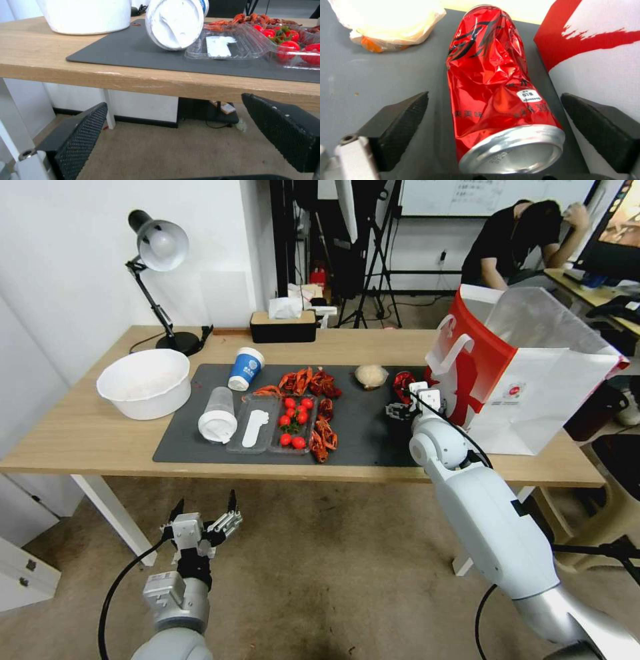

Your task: Pick up the trash from the table and place it into the takeout bag.

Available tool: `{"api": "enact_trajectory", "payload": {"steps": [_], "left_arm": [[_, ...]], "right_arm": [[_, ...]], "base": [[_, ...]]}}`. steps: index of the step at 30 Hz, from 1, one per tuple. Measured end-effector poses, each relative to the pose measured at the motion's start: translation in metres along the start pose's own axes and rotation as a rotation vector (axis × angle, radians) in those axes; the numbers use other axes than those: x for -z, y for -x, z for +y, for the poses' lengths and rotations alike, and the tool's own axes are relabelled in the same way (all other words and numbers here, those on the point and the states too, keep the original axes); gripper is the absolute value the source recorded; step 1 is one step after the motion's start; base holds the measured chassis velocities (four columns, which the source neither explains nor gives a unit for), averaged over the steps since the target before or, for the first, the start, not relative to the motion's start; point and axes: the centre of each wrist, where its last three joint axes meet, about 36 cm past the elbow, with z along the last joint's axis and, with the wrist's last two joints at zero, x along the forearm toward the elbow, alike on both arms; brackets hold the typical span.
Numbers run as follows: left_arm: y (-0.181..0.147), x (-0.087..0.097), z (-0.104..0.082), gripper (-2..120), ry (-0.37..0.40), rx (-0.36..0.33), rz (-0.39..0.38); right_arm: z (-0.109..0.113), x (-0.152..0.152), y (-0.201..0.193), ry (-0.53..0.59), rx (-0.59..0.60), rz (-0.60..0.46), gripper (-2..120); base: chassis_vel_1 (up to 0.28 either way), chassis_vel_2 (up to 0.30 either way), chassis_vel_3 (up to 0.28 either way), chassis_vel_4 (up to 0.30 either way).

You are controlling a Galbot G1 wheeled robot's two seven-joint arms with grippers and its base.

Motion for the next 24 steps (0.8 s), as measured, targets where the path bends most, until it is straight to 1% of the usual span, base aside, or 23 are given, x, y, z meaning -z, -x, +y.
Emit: {"api": "enact_trajectory", "payload": {"steps": [2,4,6,8,9,11,12,14,18,24], "left_arm": [[0.0000,0.0000,-0.0001,100,0.001,-0.001,0.000],[0.0000,0.0000,-0.0001,100,0.000,-0.001,0.000],[0.0000,-0.0001,-0.0008,100,0.000,-0.004,0.001],[0.0000,0.0000,-0.0008,100,0.000,-0.004,0.001],[0.0004,0.0001,-0.0006,100,0.001,-0.005,0.000],[0.0009,0.0001,-0.0005,100,0.002,-0.006,0.000],[0.0009,0.0001,-0.0005,100,0.002,-0.006,0.000],[0.0010,-0.0001,-0.0004,100,0.002,-0.006,0.000],[0.0009,-0.0002,-0.0003,100,0.002,-0.006,0.001],[-0.0004,0.0008,-0.0007,100,0.002,-0.005,-0.001]], "right_arm": [[0.0001,-0.0009,-0.0001,0.004,0.001,-0.005,91],[0.0002,-0.0012,-0.0001,0.004,0.001,-0.005,89],[0.0010,-0.0032,-0.0003,0.007,0.003,-0.004,80],[0.0012,-0.0039,-0.0003,0.007,0.003,-0.002,78],[0.0012,-0.0054,-0.0004,0.008,0.004,0.000,70],[0.0011,-0.0067,-0.0005,0.009,0.004,0.003,62],[0.0011,-0.0067,-0.0005,0.009,0.004,0.003,62],[0.0007,-0.0080,-0.0009,0.009,0.005,0.004,52],[0.0005,-0.0086,-0.0016,0.010,0.005,0.002,47],[0.0012,-0.0087,-0.0028,0.011,0.008,-0.001,47]], "base": [[0.000,0.000,0.000,0.000],[0.000,0.000,0.000,0.000],[0.000,0.000,0.000,0.000],[0.000,0.000,0.000,0.000],[0.000,0.000,0.000,0.000],[0.000,0.000,0.000,0.000],[0.000,0.000,0.000,0.000],[0.000,0.000,0.000,0.000],[0.000,0.000,0.000,0.000],[0.000,0.000,0.000,0.000]]}}
